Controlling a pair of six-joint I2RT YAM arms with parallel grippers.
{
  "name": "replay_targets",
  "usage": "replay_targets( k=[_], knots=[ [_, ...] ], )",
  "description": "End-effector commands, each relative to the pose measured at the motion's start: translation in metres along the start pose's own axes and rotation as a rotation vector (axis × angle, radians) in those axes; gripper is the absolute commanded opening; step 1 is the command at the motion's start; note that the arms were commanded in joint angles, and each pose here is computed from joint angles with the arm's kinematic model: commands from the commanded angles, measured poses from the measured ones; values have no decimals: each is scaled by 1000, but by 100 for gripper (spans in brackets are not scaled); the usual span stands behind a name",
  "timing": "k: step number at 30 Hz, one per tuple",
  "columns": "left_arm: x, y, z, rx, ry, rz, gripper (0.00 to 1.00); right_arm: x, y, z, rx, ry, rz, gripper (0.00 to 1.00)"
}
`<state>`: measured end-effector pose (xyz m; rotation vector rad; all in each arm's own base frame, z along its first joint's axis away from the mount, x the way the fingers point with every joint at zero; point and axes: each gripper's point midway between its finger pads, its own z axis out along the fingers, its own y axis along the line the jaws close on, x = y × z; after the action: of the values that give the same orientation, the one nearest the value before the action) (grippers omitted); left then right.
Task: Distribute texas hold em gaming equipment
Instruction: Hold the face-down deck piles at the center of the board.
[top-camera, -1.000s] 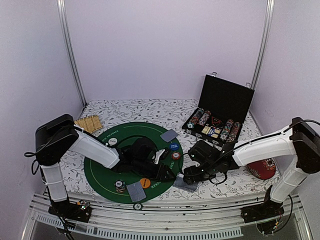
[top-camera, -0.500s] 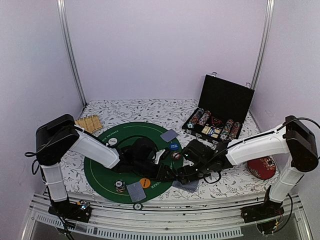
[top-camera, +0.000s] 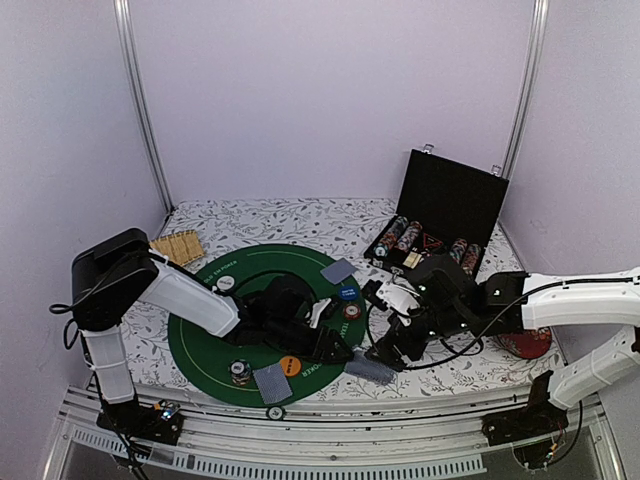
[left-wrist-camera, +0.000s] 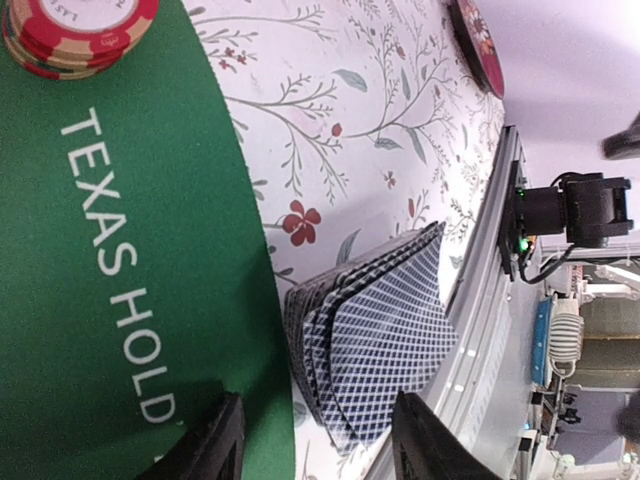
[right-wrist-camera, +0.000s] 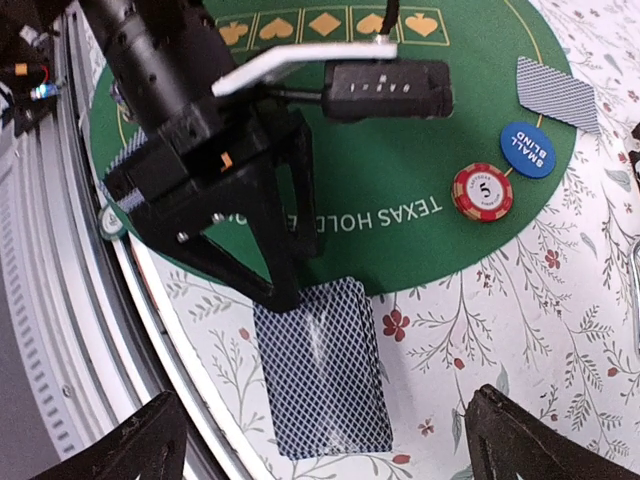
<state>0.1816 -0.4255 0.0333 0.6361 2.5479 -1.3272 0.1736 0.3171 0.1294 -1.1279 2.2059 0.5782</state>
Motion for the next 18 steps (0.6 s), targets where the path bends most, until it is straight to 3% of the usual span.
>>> replay_targets(
  k=[1,12,18],
  knots=[
    [-7,-1,2,3,-17,33,55,26,3,14,-16,83,-207,99],
    [-9,1,4,3,-9,41,57,76,4,40,-51,317,-367,99],
    [-9,2,7,5,-8,30,58,89,5,53,-74,362,-381,99]
  ],
)
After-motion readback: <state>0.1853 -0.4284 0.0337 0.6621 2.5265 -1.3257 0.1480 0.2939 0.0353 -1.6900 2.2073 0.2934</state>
